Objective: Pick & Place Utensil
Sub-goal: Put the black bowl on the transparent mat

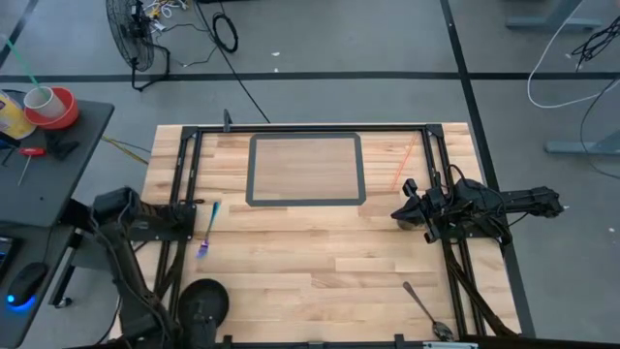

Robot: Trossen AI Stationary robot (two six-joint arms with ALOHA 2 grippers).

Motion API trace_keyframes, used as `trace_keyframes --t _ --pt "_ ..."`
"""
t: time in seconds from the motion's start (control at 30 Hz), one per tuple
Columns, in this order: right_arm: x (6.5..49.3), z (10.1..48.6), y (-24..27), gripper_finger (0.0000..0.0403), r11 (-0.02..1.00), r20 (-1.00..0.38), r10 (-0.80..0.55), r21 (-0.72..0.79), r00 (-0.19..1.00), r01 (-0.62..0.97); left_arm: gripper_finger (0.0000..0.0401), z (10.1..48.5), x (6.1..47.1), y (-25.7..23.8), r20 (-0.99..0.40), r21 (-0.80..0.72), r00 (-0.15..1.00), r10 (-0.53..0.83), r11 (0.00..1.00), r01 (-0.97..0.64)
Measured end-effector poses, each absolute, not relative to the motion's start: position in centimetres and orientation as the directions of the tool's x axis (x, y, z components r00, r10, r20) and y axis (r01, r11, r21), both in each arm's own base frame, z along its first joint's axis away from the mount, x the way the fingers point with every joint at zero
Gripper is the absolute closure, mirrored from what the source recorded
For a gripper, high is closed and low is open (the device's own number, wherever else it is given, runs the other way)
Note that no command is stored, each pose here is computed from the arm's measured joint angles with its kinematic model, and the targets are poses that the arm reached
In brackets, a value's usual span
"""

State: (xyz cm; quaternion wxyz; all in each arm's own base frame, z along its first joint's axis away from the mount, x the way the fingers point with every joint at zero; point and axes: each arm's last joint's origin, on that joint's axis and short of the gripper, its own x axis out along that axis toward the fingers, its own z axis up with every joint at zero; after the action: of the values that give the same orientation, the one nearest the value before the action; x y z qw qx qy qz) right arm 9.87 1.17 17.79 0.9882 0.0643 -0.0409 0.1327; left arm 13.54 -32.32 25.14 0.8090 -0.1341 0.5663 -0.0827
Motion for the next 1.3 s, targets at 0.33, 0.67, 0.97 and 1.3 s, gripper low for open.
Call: trace_keyframes --t 0.33,0.67,0.97,1.3 --pt "9.9 17.8 1.2 0.0386 0.957 0.098 0.257 0.116 0.961 -0.267 0.0238 22.8 14.8 -31.0 -0.964 -0.192 0.211 -0.163 0.973 -0.125" --pt "9.9 17.8 1.2 0.0386 0.957 0.098 0.257 0.116 0.962 -0.267 0.0178 22.8 14.5 -31.0 -0.968 -0.171 0.209 -0.141 0.977 -0.128" --pt "9.9 17.8 1.2 0.0386 0.957 0.098 0.257 0.116 0.961 -0.268 0.0198 22.6 14.5 -31.0 -0.965 -0.165 0.229 -0.128 0.975 -0.150" --pt "9.9 17.8 1.2 0.0386 0.957 0.098 0.257 0.116 0.962 -0.267 0.0207 19.8 14.7 -32.0 -0.988 -0.103 0.133 -0.083 0.983 -0.154"
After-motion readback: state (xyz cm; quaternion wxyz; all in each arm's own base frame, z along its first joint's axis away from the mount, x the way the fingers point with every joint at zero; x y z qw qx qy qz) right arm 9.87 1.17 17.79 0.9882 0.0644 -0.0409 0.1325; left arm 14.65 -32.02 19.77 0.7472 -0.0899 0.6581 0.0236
